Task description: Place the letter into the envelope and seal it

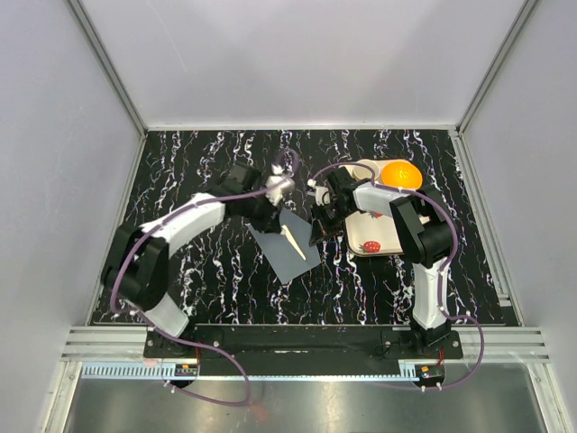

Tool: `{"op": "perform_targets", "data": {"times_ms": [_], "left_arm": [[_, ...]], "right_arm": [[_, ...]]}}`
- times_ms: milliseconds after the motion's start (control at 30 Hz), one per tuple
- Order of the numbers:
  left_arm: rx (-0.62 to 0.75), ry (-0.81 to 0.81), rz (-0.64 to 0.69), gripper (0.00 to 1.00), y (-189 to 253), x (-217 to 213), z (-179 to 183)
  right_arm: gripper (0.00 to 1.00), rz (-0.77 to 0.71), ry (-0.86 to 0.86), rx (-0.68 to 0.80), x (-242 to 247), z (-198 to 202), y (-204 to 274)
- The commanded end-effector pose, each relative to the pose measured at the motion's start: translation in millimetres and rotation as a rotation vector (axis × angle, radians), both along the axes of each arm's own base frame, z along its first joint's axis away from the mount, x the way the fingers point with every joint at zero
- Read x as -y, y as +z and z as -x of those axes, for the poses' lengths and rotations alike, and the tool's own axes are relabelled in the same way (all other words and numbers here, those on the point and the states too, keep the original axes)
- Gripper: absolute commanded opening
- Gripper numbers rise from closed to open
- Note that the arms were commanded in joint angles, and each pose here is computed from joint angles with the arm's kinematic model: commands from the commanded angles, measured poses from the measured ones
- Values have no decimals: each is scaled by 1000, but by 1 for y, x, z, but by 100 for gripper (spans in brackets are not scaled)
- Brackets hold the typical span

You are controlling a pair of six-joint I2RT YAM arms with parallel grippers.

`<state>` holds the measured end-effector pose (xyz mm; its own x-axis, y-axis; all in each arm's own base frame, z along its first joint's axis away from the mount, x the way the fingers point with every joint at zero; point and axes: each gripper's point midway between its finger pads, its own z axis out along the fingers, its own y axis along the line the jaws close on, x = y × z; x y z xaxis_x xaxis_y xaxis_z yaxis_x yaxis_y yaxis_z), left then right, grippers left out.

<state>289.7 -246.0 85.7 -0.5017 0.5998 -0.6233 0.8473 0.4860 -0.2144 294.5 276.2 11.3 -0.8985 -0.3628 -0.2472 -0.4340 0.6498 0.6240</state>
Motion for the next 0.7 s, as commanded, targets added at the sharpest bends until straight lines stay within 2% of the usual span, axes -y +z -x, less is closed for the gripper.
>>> {"op": "perform_targets", "data": {"times_ms": [0, 100, 133, 267, 400, 433, 500, 667], "left_arm": [[-140, 100, 398, 0, 71, 5, 11], [-179, 198, 530, 0, 84, -9, 8], [-216, 277, 580, 0, 82, -16, 3], [-341, 423, 754, 0, 80, -31, -3], [-418, 553, 951, 0, 74, -40, -18], [-389, 548, 1026, 0, 84, -42, -19], [-351, 564, 1084, 0, 84, -44, -28], [-425, 618, 1165, 0, 78, -44, -50]], "right_arm": [[15, -14, 17, 71, -1, -5, 20], [31, -22, 14, 76, -3, -4, 27], [39, -24, 14, 76, -3, -4, 30], [51, -26, 16, 87, -2, -5, 39], [51, -42, 17, 103, -5, -10, 47], [52, -49, 14, 101, -7, -10, 48], [51, -53, 12, 95, -9, -11, 49], [50, -82, 15, 69, -14, -10, 47]]}}
